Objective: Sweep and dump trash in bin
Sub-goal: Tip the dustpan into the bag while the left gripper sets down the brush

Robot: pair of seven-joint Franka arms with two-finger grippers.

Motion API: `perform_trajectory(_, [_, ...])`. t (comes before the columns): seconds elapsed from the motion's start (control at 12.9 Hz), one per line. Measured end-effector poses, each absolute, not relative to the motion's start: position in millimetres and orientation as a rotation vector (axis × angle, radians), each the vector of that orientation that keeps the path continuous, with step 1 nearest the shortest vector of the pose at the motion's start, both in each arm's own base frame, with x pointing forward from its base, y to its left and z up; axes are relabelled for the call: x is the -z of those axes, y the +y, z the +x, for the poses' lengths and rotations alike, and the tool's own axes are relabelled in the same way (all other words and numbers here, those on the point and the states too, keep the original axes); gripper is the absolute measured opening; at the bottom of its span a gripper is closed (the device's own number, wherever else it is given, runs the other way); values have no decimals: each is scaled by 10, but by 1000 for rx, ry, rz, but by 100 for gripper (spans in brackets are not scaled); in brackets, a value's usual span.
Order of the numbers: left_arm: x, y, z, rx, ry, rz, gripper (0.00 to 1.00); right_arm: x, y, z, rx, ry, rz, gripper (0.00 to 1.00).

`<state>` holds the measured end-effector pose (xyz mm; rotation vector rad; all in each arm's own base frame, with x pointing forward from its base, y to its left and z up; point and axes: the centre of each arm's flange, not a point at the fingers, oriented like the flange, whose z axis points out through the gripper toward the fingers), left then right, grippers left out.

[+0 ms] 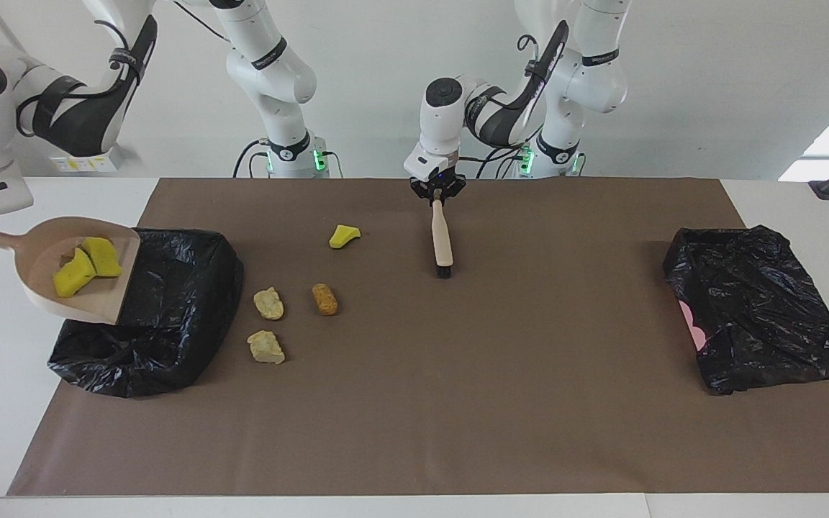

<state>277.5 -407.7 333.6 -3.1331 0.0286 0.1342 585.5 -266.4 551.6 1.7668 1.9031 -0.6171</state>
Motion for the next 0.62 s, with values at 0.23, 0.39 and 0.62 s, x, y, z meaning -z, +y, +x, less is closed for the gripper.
perform_trajectory(0.23, [-3413, -4103, 2834, -123, 15, -3145, 46, -5515, -2538, 5867, 722, 1912, 1724, 31])
perform_trajectory(0.39, [-3464, -4087, 2891, -135, -2, -3137, 72, -5526, -2475, 5885, 754, 1915, 1696, 31])
perform_trajectory(0.62, [-3599, -3913, 3204, -143, -78, -3131, 100, -5548, -2358, 5940, 798, 1916, 1626, 31])
